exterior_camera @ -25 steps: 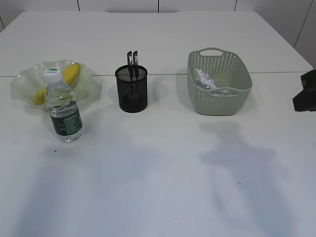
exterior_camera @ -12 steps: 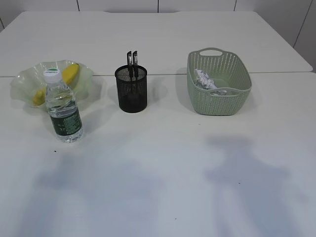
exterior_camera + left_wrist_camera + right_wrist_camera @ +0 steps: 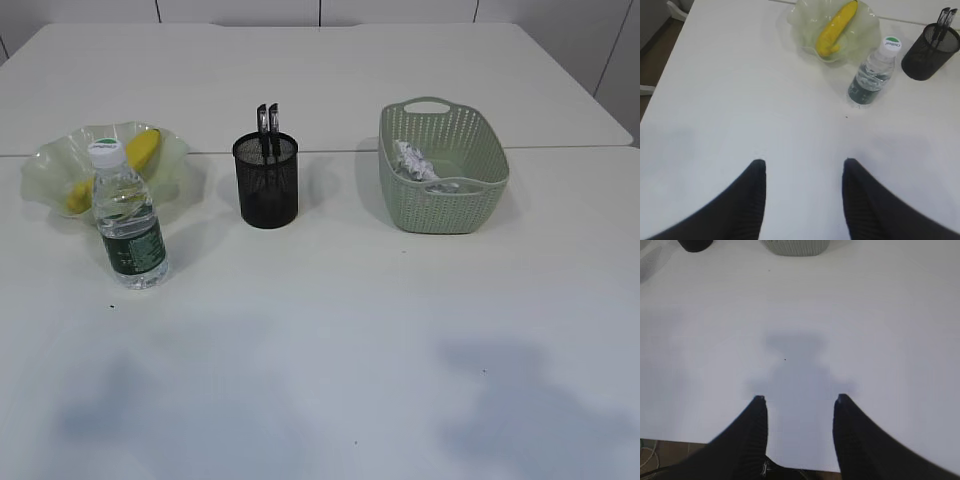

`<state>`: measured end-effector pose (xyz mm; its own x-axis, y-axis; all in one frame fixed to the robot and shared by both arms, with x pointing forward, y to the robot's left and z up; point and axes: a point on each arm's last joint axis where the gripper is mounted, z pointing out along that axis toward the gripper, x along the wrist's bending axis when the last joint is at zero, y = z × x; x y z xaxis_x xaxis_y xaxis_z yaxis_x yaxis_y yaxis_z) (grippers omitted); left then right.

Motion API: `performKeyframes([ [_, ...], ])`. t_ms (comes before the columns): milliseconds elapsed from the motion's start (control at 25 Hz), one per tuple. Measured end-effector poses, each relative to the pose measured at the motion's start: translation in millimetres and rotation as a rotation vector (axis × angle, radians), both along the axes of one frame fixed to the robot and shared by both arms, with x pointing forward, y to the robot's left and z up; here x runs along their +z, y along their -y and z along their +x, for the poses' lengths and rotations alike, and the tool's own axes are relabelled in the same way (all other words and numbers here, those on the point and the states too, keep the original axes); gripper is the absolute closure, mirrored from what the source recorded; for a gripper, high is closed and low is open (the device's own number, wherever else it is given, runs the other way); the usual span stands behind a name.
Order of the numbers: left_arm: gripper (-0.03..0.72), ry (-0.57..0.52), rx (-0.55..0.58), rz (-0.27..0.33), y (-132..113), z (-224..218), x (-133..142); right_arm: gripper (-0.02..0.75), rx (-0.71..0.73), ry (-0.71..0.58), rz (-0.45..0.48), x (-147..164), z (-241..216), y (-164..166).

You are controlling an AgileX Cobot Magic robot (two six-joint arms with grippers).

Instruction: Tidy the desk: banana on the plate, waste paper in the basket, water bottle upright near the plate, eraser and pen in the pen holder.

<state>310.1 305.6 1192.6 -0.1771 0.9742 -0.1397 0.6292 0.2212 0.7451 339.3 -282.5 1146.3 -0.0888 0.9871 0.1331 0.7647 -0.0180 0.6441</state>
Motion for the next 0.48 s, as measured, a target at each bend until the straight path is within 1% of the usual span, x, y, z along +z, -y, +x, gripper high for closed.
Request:
performKeyframes([
  [80,0.326,0.002,-0.004,-0.006,1,-7,-6,0.411,-0.017,0.026,-0.004,3,-11,2],
  [280,0.317,-0.013,-0.020,-0.034,5,-26,-35,0.409,-0.062,0.064,-0.031,6,-35,7],
  [480,0.317,0.079,-0.026,-0.034,7,-64,-56,0.405,-0.088,0.104,-0.042,8,-48,10],
])
